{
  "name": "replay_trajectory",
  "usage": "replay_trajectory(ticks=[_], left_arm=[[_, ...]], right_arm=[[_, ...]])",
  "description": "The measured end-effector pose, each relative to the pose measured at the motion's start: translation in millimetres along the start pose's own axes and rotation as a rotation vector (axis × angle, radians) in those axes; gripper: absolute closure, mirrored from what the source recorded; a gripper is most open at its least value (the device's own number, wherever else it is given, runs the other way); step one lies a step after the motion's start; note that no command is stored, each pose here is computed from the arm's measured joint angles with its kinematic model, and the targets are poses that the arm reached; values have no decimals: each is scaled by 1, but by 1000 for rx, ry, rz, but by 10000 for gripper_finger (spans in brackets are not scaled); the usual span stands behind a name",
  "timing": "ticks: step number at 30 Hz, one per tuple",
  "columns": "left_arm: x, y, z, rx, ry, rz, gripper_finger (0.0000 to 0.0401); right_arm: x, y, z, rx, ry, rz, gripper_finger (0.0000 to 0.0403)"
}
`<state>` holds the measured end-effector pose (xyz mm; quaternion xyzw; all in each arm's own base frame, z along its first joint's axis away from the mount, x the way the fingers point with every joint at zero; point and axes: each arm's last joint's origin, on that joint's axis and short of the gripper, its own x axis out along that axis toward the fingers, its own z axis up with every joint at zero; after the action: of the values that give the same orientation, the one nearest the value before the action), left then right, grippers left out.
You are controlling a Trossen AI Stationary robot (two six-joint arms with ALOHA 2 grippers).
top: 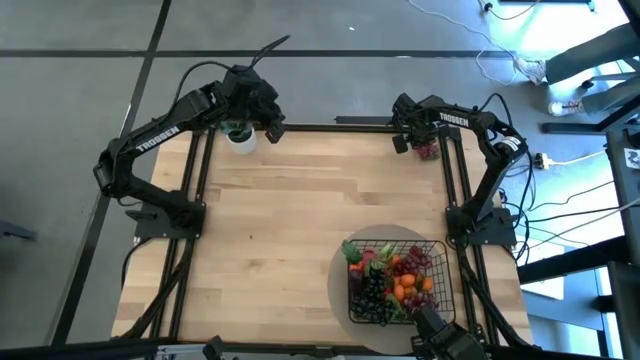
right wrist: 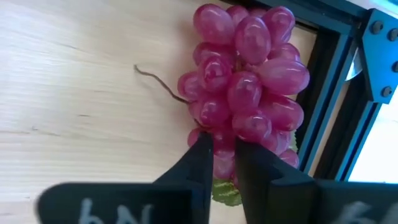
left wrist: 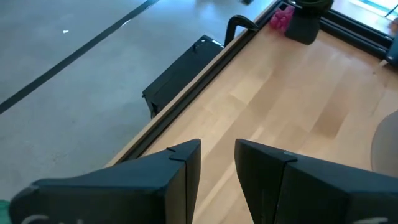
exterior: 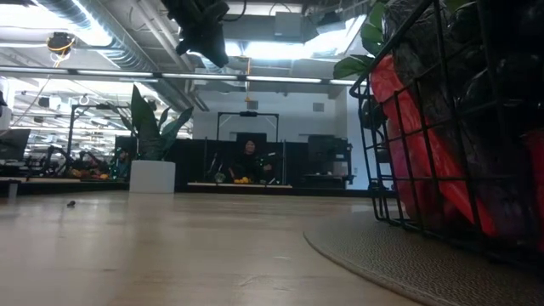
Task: Build produce basket
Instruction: Put the red grapes into the black wire basket
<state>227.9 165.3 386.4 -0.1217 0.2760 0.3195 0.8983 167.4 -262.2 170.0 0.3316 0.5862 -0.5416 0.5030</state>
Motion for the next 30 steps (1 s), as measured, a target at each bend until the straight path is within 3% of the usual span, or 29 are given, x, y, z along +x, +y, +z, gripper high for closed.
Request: replay_trajectory(ticks=[5,19,24,30], left_arm=[[0,0,0,0,0,0,314],[0,0,0,1,0,0,314],[0,0,0,1,0,0,314],[0,0,0,9,0,0,314]], right_arm=[[0,0,0,-29,-3,9,396],[-11,0,4,-132,33,67,403],[-13,1,2,-161,72,141,391],[-14,5,0,-201,86,194,346]])
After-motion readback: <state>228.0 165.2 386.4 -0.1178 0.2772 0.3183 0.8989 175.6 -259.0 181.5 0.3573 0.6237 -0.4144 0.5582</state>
